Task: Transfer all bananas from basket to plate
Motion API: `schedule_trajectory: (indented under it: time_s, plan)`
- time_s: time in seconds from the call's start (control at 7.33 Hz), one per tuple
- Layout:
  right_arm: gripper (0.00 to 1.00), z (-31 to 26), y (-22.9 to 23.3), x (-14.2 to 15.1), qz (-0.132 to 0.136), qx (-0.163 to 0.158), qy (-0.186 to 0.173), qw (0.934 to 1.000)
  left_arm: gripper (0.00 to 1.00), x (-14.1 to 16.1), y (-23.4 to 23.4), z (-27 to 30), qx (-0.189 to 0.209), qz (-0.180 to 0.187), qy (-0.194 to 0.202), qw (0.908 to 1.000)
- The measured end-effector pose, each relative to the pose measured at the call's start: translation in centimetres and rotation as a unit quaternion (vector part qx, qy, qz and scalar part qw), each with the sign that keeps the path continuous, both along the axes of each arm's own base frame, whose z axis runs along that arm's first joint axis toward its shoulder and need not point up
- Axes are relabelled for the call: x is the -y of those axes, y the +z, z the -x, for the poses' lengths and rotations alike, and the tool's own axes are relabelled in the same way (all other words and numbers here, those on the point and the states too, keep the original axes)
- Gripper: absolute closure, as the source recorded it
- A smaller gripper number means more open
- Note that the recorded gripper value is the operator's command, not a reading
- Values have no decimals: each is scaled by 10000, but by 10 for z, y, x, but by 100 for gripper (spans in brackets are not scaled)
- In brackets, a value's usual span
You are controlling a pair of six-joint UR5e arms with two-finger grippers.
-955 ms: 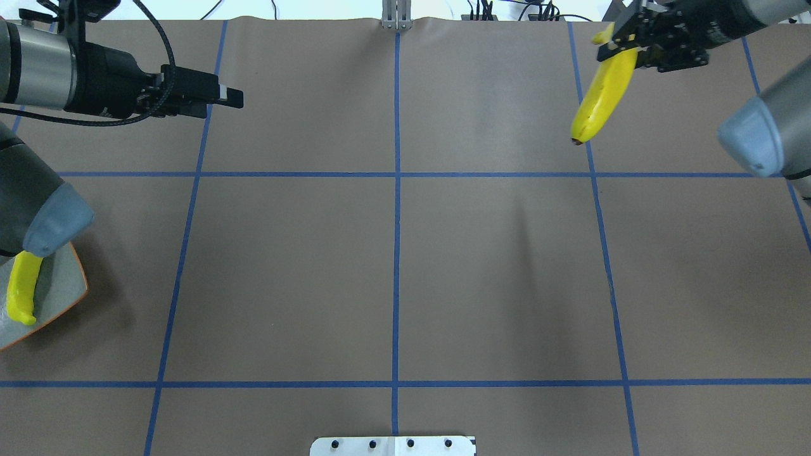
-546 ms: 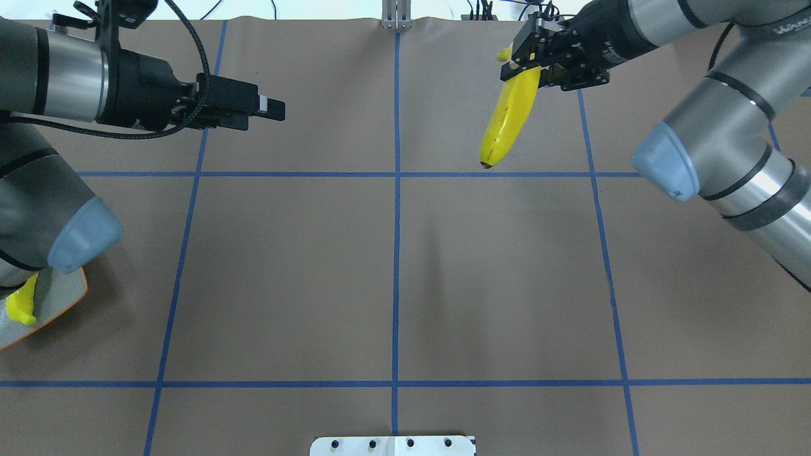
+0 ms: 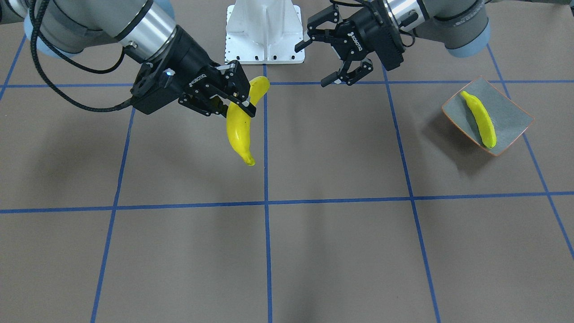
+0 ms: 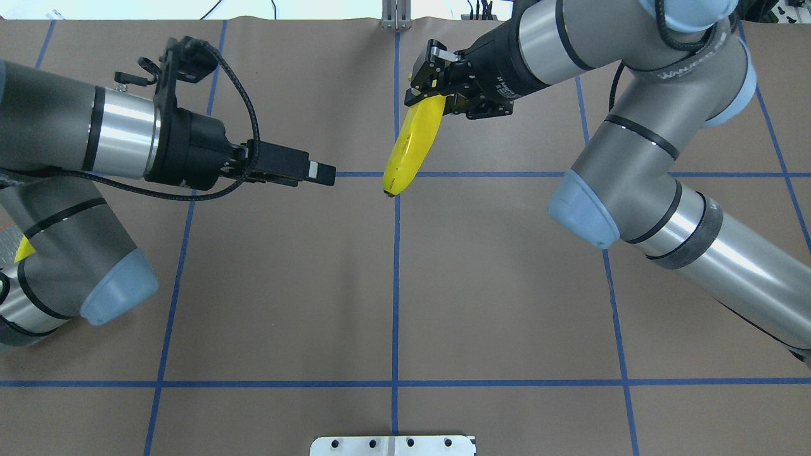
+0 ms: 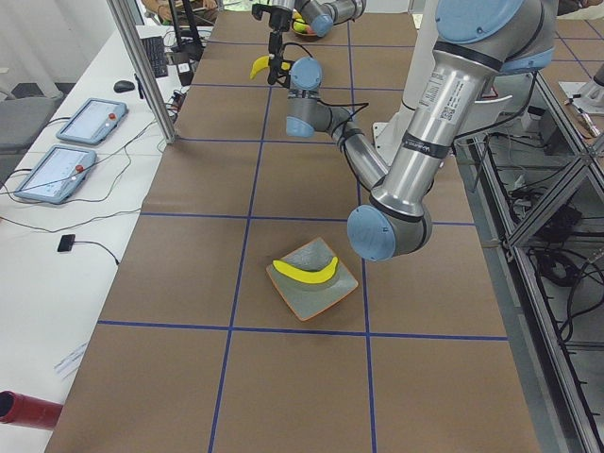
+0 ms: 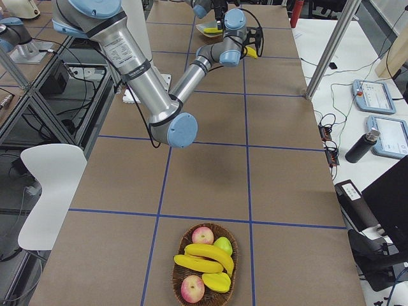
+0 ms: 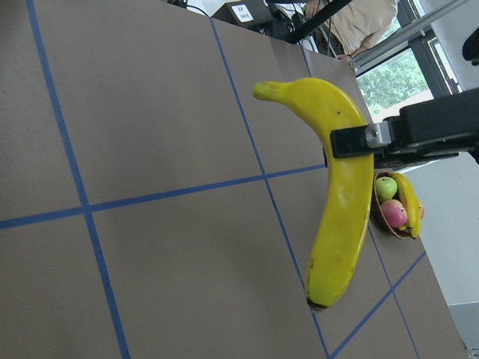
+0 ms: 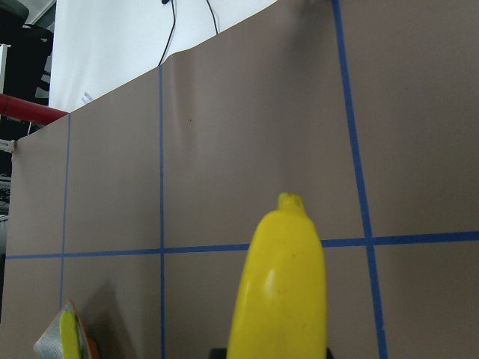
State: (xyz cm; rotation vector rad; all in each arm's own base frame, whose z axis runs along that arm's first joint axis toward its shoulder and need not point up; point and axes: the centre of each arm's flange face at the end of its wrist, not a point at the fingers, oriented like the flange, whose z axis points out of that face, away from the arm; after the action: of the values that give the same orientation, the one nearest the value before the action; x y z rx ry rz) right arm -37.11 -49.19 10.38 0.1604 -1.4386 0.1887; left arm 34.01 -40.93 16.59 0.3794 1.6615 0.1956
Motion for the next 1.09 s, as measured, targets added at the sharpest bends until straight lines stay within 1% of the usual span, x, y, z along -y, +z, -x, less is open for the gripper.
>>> schedule_trajectory:
  time_s: [0.14, 0.41, 0.82, 0.96, 1.09]
  plan:
    - [100, 17, -8, -16, -74, 69, -3, 9999, 0, -9, -1, -9, -47, -47, 116, 9999]
    - [100, 36, -20, -41, -188, 190, -73, 9996, 0, -16, -1, -14, -121, -114, 191, 9997]
    - [100, 47, -30, -65, -285, 303, -138, 9990, 1, -16, 2, -16, -132, -131, 203, 9996]
    - [100, 48, -33, -68, -308, 326, -134, 9989, 11, -16, 2, -16, -134, -135, 203, 9996]
    - [100, 48, -35, -69, -324, 343, -132, 9988, 17, -17, 1, -17, -150, -154, 219, 9995]
